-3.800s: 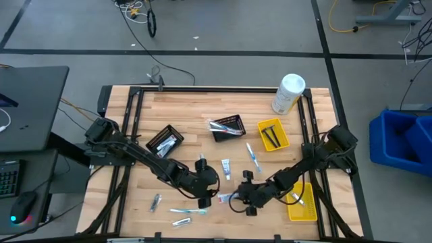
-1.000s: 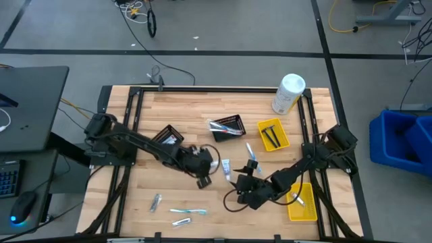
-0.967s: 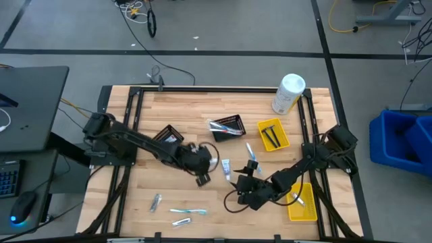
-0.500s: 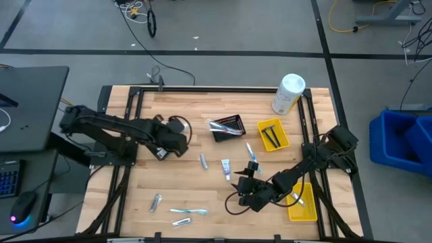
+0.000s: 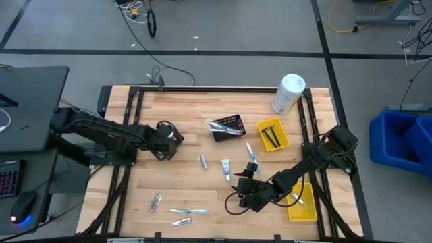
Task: Pick & Place Travel size toiletries
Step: Put the white toothpaste into the left black basket
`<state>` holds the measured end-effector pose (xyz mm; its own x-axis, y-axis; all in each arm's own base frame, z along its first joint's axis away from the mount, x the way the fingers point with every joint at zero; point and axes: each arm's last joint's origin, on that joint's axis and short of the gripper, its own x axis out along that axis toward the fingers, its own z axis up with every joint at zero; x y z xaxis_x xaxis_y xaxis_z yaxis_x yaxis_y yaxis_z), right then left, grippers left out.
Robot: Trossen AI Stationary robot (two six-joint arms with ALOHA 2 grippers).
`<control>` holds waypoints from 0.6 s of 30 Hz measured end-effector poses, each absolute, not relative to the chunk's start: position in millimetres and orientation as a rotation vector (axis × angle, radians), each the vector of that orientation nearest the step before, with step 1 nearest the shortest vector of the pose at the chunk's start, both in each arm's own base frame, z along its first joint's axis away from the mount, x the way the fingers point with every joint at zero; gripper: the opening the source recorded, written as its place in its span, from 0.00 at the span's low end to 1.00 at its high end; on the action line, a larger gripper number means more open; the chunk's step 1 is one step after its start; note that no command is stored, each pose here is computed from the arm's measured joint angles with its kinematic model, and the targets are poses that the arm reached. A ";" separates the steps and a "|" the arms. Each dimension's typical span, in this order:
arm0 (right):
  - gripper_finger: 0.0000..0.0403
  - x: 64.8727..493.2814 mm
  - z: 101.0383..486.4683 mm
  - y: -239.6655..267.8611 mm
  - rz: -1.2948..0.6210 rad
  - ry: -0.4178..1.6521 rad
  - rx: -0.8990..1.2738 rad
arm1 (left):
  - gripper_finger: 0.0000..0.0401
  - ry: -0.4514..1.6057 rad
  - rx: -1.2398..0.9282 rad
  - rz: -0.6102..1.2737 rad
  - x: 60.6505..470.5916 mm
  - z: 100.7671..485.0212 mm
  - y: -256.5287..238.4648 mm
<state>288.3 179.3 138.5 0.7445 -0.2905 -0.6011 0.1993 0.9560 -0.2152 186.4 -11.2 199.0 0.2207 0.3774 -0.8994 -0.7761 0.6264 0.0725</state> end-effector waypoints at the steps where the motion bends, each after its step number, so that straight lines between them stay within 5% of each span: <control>1: 0.60 288.3 138.5 179.2 -0.269 0.681 -0.140 | 0.18 1.077 -0.441 0.837 184.3 193.7 -10.6; 18: 0.62 292.3 141.4 180.2 -0.266 0.642 -0.084 | 0.18 1.082 -0.512 0.915 171.3 164.7 -4.1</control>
